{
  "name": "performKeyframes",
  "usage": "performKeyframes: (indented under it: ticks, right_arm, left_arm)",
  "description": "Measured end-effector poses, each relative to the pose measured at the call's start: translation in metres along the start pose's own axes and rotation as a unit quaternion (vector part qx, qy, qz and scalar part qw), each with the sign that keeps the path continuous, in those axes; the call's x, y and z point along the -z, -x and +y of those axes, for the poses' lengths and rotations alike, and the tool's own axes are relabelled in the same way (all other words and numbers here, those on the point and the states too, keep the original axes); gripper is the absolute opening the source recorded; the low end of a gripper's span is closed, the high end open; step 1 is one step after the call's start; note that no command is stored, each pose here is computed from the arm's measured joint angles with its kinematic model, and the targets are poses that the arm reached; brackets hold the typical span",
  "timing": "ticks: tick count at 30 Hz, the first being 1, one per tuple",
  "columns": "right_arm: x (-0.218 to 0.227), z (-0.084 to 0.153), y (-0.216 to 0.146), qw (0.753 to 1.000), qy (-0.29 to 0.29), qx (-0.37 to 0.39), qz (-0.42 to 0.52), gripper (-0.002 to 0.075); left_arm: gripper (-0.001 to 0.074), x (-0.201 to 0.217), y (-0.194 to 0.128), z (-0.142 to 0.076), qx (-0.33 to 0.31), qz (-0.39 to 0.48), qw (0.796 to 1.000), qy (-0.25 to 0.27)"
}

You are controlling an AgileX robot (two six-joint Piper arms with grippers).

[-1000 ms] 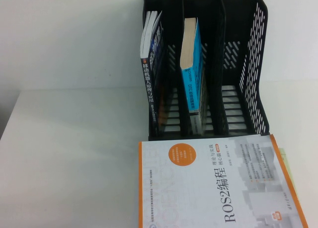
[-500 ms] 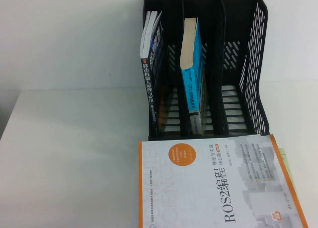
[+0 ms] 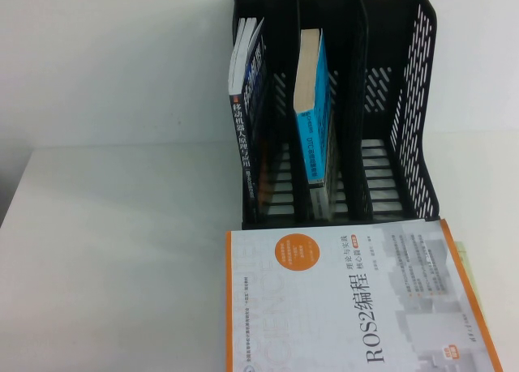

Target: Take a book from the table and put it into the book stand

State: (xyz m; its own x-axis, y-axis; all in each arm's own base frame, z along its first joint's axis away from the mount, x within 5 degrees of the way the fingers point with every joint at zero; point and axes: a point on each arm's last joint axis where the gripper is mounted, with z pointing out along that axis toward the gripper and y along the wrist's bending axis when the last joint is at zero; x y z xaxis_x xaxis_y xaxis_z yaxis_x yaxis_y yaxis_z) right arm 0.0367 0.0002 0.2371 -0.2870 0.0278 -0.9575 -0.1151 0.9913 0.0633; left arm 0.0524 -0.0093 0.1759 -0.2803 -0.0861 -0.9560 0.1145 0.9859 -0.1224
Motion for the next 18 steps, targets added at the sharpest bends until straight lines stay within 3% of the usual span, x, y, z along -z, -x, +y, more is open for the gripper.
performKeyframes:
  ticks: [9,18]
  right_arm:
    - [-0.033,-0.007,-0.056,0.999,-0.047,-0.021,0.003,-0.0002]
    - [-0.033,-0.009,-0.060,0.998,-0.057,-0.012,0.018,-0.0002]
  left_arm:
    - [-0.0002,0.000,0.000,0.000,0.000,0.001,1.000,0.000]
    - [-0.0002,0.000,0.000,0.000,-0.001,0.001,1.000,0.000]
